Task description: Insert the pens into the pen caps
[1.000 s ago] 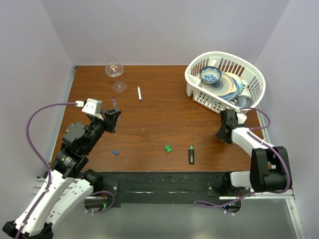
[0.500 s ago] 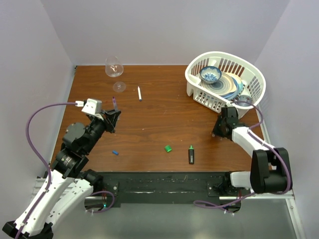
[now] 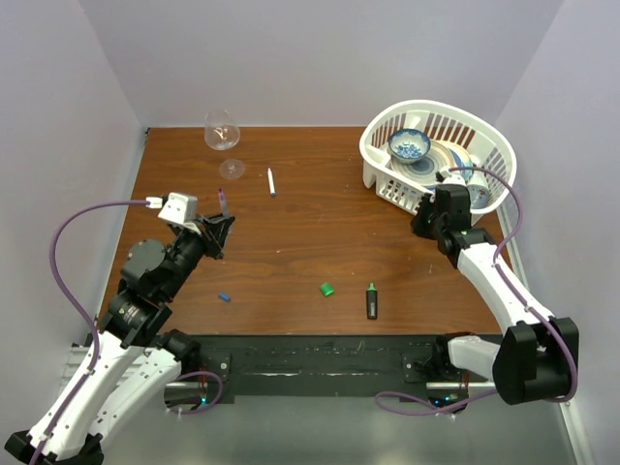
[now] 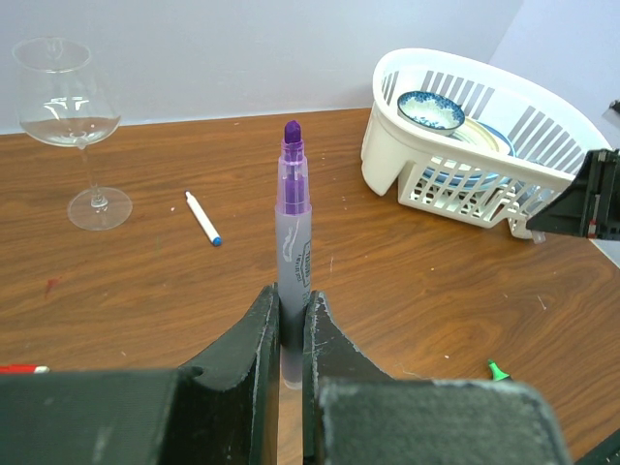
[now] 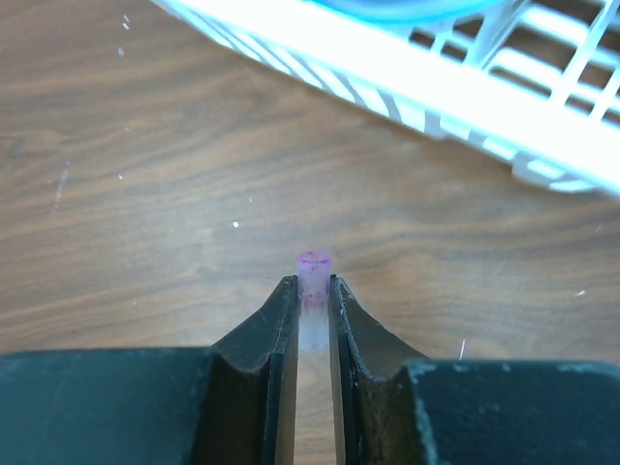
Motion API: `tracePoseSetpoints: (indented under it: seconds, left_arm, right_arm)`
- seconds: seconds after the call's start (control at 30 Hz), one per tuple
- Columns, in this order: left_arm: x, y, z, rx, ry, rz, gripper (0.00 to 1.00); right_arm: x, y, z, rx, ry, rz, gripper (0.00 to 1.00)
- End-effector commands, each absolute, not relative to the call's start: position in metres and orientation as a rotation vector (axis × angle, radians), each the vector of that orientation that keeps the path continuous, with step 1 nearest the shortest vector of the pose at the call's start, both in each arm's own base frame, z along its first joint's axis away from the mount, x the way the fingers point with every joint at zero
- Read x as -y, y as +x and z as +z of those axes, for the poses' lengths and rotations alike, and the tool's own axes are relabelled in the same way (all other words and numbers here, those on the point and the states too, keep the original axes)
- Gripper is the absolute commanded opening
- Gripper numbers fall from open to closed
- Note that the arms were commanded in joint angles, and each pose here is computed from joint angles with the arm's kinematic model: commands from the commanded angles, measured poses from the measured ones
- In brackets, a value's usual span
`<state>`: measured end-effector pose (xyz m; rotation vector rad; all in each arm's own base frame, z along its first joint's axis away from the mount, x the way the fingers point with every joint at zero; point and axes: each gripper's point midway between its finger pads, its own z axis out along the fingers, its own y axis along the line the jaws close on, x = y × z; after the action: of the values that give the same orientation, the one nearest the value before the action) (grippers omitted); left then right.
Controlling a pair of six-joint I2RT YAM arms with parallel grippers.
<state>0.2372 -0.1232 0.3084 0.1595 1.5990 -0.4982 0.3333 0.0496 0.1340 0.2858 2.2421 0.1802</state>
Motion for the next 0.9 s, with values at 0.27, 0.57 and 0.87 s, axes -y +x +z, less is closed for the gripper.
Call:
tracePoseSetpoints:
  seconds: [0.27,0.57,0.87]
  left_arm:
    - [0.129,0.233,0.322,-1.527,0.196,-0.534,0.00]
    - [0.125,0.232,0.326,-1.509,0.179,-0.527,0.00]
    - [0.118,0.231,0.327,-1.505,0.149,-0.505,0.00]
  right_arm:
    - [-0.168,0.351,0.172,-2.088,-0.656,0.322,0.01]
    - [-0.221,0.319,0.099,-2.005,-1.504,0.291,0.03]
    - [-0.243,0.287,0.062,-1.746,-1.932,0.340,0.05]
